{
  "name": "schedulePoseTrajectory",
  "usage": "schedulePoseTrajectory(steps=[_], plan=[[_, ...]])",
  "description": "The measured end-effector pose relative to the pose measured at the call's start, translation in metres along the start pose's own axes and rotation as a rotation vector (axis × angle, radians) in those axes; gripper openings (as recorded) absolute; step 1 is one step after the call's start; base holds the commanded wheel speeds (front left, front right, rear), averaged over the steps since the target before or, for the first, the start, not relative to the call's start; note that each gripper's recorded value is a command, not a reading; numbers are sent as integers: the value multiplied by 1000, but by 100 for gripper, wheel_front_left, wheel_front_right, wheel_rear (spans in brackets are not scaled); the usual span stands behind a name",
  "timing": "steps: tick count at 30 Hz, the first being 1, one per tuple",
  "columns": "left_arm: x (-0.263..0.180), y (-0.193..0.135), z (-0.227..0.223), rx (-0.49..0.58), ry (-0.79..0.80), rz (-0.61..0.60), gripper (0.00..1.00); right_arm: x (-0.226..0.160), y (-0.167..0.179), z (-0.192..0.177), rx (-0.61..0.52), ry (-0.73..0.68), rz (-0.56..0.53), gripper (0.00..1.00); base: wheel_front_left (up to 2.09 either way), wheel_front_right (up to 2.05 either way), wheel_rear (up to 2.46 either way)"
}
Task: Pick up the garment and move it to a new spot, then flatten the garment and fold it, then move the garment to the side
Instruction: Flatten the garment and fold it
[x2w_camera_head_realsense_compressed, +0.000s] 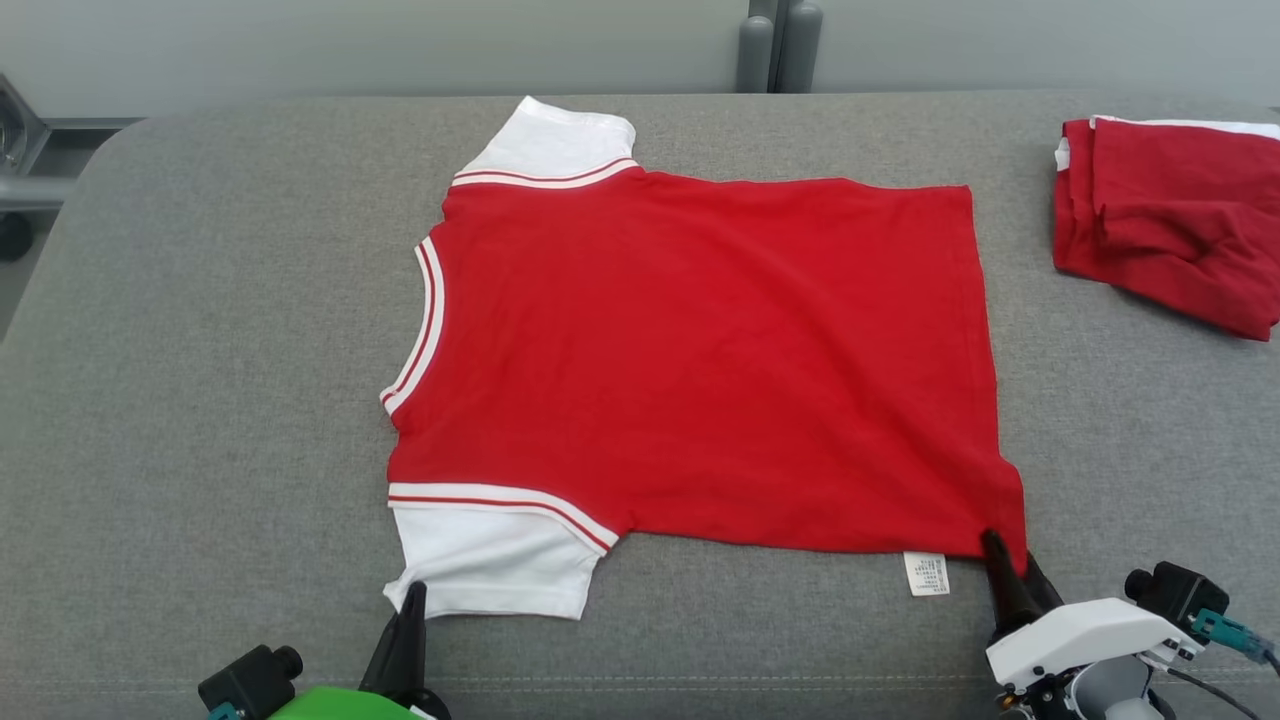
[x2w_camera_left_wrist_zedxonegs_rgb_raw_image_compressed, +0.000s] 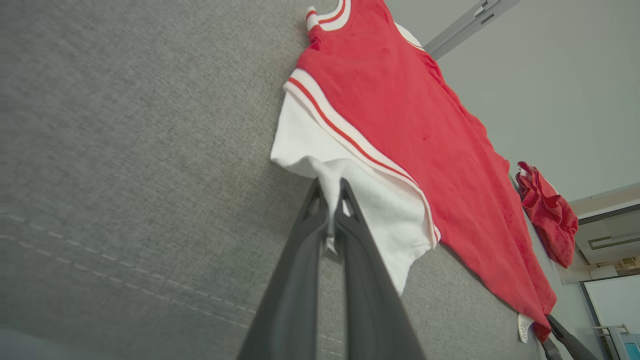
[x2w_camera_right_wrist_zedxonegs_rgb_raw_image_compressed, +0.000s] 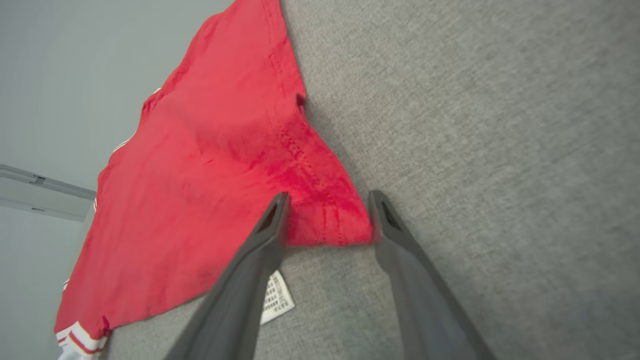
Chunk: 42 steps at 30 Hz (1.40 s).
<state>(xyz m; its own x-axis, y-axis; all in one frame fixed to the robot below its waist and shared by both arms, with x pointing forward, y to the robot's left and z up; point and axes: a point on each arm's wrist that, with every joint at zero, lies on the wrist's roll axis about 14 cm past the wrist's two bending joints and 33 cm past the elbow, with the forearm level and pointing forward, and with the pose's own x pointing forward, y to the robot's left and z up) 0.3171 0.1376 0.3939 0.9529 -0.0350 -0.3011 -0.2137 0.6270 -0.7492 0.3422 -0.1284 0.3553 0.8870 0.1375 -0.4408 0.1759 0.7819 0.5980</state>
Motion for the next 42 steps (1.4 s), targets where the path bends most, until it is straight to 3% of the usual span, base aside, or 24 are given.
schedulePoseTrajectory(steps=[1,2,4,6,10,12,21,29,34,42], plan=[[0,1,1,-1,-2,3,0,2,1,-1,-3,6,3,61,0,0,0],[0,1,1,-2,-5,3,0,3,2,-2,-4,10,5,44,0,0,0],[0,1,2,-2,-8,3,0,4,3,-4,-8,20,8,25,0,0,0],[0,0,3,1,-11,0,0,4,5,-7,-4,30,15,17,0,0,0],[0,-1,5,0,-17,-4,0,3,7,-10,-2,40,22,12,0,0,0],[1,-2,6,-1,-20,-7,0,3,8,-12,-4,46,27,0,0,0,0],[8,-15,22,-8,-67,-47,0,-2,10,-8,16,22,38,0,0,0,0],[9,-40,72,-27,-219,-129,0,-1,24,48,33,-132,102,0,0,0,0],[4,-57,89,-38,-273,-192,0,-7,38,62,18,-162,159,0,0,0,0],[-19,-48,82,-41,-271,-176,0,-23,31,47,-14,-84,167,0,0,0,0]])
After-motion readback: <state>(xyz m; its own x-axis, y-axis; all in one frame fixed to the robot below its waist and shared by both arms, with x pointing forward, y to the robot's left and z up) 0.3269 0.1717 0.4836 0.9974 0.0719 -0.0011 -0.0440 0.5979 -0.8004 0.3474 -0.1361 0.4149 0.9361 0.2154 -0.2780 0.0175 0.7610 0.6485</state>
